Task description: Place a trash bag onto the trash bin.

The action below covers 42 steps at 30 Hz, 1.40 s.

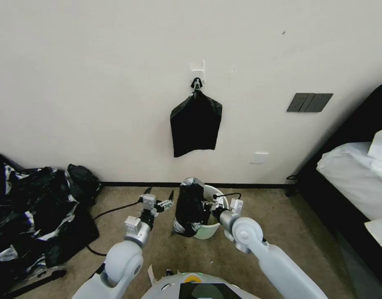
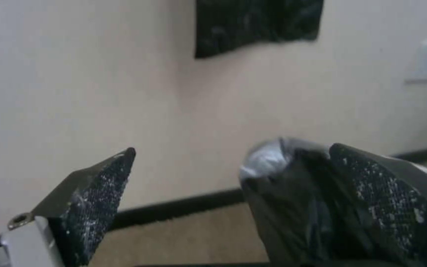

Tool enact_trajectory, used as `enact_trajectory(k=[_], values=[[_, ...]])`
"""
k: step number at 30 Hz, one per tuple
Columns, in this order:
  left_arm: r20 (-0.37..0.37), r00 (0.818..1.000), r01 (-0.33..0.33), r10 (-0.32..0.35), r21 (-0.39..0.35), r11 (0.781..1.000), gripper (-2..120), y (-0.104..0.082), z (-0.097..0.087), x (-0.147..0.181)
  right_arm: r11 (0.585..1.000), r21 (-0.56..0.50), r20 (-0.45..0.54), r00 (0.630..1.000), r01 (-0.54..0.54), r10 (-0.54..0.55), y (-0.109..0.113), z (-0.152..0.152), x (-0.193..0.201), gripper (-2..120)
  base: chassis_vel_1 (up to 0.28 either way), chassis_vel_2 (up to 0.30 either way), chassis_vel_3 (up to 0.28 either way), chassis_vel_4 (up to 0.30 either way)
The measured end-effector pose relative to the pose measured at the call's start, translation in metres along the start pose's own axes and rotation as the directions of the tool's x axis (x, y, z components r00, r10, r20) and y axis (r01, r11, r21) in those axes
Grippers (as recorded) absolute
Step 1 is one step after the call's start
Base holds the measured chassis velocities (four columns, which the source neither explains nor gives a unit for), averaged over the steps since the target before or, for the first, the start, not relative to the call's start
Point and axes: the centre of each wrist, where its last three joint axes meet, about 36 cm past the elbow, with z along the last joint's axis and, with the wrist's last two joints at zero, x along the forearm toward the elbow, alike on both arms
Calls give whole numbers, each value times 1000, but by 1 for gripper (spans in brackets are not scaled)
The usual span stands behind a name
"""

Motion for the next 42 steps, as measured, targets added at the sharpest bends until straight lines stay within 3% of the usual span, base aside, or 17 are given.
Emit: enact_trajectory(k=[5,12,19,30,42], values=[[-77,996,-30,32,31,999,100,4,-6,-15,1000,-5,13,1000,1,-1,1,-3,-1,0,0,0,0,0],[-205,976,-67,78,60,996,100,5,-21,-38,1000,-15,11,1000,-5,5,0,-1,-1,0,0,0,0,0],[-343,930,-96,130,114,989,100,-6,-28,-61,999,-38,8,1000,-5,6,1,4,-2,0,0,0,0,0],[-412,898,-108,153,132,985,100,-26,-19,-100,998,-52,35,999,-32,34,-1,3,-4,0,0,0,0,0],[-469,869,-91,156,158,983,100,-31,-16,-114,997,-64,55,998,-33,37,-3,-10,-8,0,0,0,0,0]])
